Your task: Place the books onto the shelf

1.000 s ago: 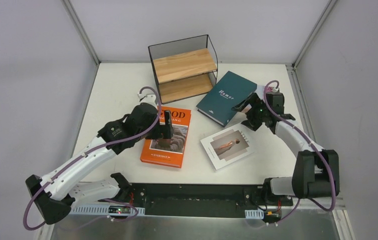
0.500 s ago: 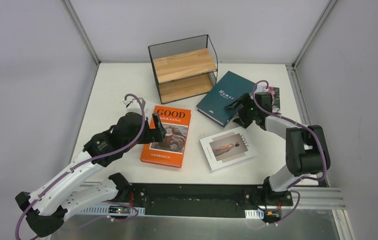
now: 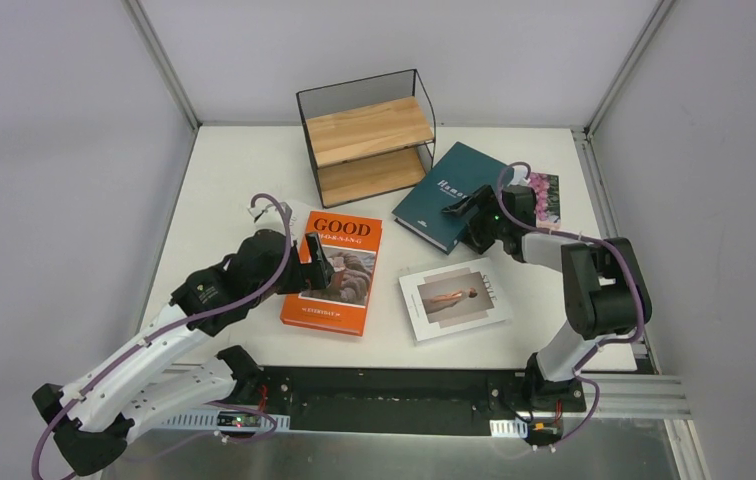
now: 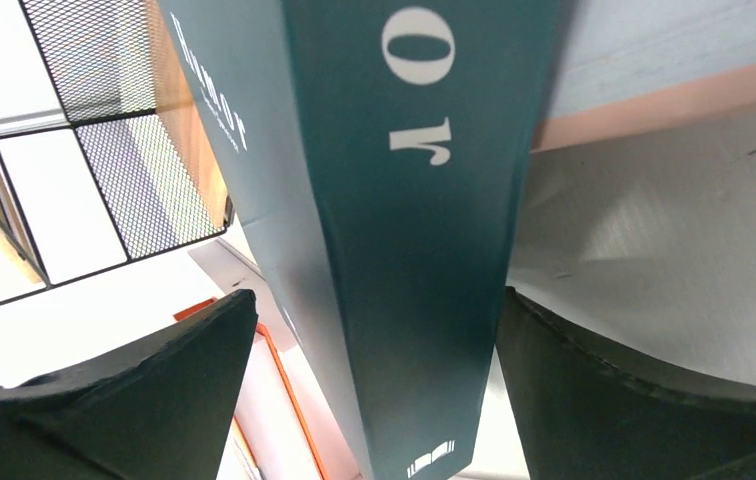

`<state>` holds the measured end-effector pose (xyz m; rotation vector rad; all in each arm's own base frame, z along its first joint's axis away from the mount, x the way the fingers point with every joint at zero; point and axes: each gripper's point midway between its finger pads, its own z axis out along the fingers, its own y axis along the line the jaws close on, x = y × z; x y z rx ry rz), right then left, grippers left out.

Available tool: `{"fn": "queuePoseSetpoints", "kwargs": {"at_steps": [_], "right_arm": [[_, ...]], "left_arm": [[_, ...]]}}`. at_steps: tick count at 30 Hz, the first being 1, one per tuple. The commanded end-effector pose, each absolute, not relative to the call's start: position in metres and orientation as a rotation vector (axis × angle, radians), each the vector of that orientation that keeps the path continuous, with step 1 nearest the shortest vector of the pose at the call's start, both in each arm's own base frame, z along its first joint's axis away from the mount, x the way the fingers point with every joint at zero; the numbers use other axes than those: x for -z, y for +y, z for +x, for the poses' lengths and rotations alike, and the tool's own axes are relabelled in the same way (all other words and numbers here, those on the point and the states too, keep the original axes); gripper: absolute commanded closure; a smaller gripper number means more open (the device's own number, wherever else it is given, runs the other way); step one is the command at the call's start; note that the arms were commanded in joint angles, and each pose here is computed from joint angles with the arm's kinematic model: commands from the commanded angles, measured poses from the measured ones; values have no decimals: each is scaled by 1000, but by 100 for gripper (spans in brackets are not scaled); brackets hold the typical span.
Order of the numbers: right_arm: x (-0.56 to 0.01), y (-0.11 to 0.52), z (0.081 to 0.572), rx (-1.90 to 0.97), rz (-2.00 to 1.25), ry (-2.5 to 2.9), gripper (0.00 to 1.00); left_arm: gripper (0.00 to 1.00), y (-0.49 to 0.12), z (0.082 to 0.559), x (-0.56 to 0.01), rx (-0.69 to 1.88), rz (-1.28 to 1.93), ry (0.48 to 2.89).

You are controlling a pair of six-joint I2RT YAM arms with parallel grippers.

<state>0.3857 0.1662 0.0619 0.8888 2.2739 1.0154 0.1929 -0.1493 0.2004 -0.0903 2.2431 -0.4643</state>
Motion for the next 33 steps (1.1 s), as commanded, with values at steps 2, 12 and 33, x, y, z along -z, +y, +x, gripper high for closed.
{"fn": "queuePoseSetpoints", "kwargs": {"at_steps": [2, 12, 33], "right_arm": [[-81, 176, 389, -1139, 835, 2174, 8], [-74, 161, 381, -1168, 896, 2121, 31], [-171, 132, 309, -1147, 733, 2056, 100]], "left_arm": [[1, -149, 188, -189, 475, -142, 2275], [1, -150, 189, -187, 461, -127, 2286], [1, -145, 205, -212, 396, -93, 2256]]}}
